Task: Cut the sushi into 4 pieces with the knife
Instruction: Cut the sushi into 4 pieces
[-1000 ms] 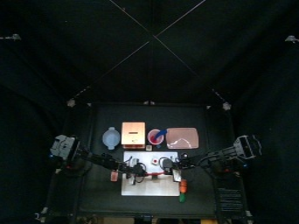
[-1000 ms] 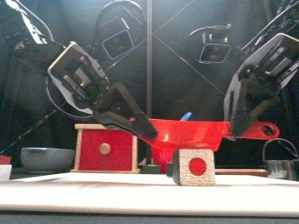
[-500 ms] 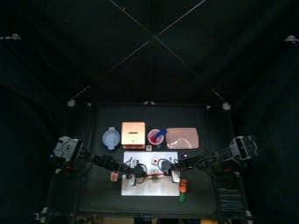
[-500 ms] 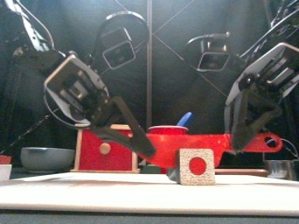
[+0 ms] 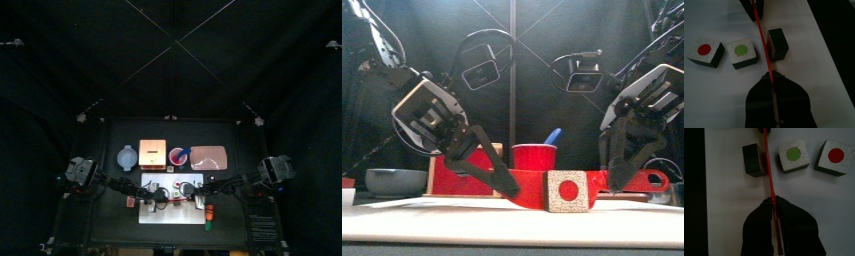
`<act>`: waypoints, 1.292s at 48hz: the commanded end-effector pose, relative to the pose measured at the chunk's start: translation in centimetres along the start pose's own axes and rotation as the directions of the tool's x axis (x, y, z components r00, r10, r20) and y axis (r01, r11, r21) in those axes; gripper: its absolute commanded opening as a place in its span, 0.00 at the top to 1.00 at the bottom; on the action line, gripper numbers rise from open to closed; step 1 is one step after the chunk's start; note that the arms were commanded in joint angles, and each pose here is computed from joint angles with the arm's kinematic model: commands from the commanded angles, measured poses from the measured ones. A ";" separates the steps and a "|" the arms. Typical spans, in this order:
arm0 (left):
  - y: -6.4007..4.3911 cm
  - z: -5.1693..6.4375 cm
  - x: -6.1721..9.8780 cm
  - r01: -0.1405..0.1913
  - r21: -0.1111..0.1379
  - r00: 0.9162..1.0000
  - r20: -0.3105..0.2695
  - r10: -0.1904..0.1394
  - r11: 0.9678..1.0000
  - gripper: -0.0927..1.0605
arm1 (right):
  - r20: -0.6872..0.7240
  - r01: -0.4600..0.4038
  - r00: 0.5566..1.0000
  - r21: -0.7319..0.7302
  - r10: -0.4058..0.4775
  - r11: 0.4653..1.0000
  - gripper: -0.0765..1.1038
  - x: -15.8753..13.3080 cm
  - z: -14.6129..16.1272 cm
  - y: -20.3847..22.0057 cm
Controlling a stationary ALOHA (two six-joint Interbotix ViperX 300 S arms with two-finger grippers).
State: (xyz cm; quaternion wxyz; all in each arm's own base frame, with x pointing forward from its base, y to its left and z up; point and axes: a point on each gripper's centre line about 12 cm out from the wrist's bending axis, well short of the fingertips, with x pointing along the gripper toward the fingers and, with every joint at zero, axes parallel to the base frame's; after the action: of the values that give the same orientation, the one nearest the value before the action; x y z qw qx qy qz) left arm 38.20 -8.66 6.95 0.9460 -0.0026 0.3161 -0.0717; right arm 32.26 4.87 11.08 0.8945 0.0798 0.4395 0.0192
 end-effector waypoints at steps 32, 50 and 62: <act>2.6 4.5 -2.6 -0.028 0.054 0.992 0.126 0.021 0.998 0.67 | 0.124 0.008 0.992 -0.007 -0.007 1.000 0.89 -2.8 3.4 -0.9; 2.5 7.0 -4.9 -0.029 0.053 0.978 0.209 0.018 0.998 0.29 | 0.080 -0.015 0.997 -0.010 0.015 1.000 0.89 -6.7 2.3 -0.7; 2.4 7.7 -6.9 -0.030 0.059 0.967 0.254 0.014 0.998 0.22 | -0.003 -0.037 0.999 0.058 0.038 0.998 0.89 -10.6 -1.3 -1.2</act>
State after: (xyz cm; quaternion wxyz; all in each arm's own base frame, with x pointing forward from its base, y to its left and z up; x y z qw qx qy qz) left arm 37.74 -5.75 15.33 0.9730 0.0217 0.2189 -0.0704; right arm 25.93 3.05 17.33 0.8893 0.0970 0.4461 0.0275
